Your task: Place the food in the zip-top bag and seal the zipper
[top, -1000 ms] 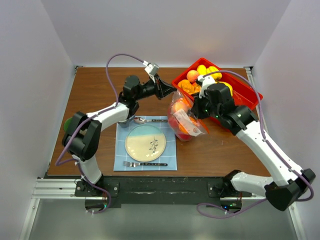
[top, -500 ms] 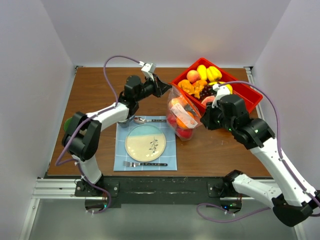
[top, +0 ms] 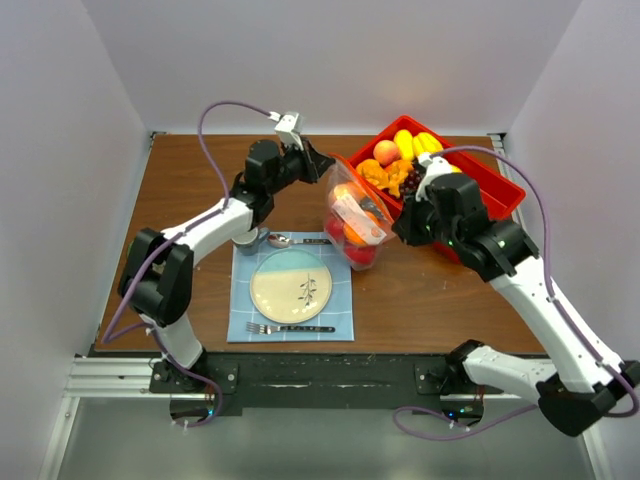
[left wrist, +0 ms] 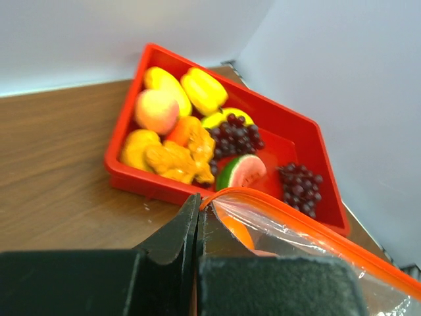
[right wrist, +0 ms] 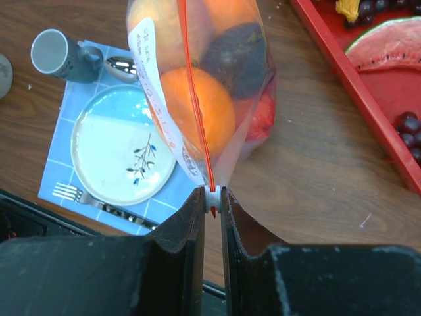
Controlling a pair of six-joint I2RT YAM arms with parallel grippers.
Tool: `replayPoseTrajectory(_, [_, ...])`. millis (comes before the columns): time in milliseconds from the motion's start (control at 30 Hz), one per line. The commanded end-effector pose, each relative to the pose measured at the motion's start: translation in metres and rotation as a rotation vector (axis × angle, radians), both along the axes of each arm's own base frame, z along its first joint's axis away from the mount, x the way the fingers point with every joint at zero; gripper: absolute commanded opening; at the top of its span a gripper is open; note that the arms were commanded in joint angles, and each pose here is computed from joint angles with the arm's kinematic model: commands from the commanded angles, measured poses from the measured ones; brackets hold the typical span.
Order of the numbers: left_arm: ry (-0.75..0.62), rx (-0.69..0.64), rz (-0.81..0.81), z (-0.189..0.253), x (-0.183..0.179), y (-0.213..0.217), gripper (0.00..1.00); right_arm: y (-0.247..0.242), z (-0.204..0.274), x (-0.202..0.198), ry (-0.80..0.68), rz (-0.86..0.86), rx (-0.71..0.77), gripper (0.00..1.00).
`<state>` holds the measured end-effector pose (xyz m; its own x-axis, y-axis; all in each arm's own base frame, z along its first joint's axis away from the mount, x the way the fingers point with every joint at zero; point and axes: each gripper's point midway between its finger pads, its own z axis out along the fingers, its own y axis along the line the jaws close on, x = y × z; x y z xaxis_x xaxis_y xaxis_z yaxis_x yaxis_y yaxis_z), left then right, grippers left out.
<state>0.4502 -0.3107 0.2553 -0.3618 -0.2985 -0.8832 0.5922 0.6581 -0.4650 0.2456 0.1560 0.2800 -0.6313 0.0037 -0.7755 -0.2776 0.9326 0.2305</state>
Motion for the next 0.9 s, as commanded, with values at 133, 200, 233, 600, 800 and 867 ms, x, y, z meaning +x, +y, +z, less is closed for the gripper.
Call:
replayPoseTrajectory(133, [-0.127,0.045,0.402,0.072,0.068,0.107,0.00,0.049,0.031,0.050,-0.015,0.032,0.099,0.15])
replayPoseTrajectory(200, [-0.104,0.071,0.440,0.070,0.079,0.120,0.00,0.064,0.026,0.067,0.000,0.040,0.111,0.14])
replayPoseTrajectory(233, [-0.093,0.078,0.477,0.069,0.084,0.129,0.00,0.071,0.024,0.072,0.011,0.042,0.125,0.14])
replayPoseTrajectory(600, [0.010,0.184,0.506,0.016,0.146,0.145,0.17,0.125,-0.044,0.171,0.121,-0.041,0.112,0.14])
replayPoseTrajectory(800, [0.034,0.205,0.504,0.007,0.147,0.147,0.82,0.099,-0.088,0.198,0.198,-0.170,0.086,0.14])
replayPoseTrajectory(867, [0.028,0.193,0.503,0.014,0.141,0.148,0.98,0.085,-0.089,0.196,0.184,-0.209,0.084,0.16])
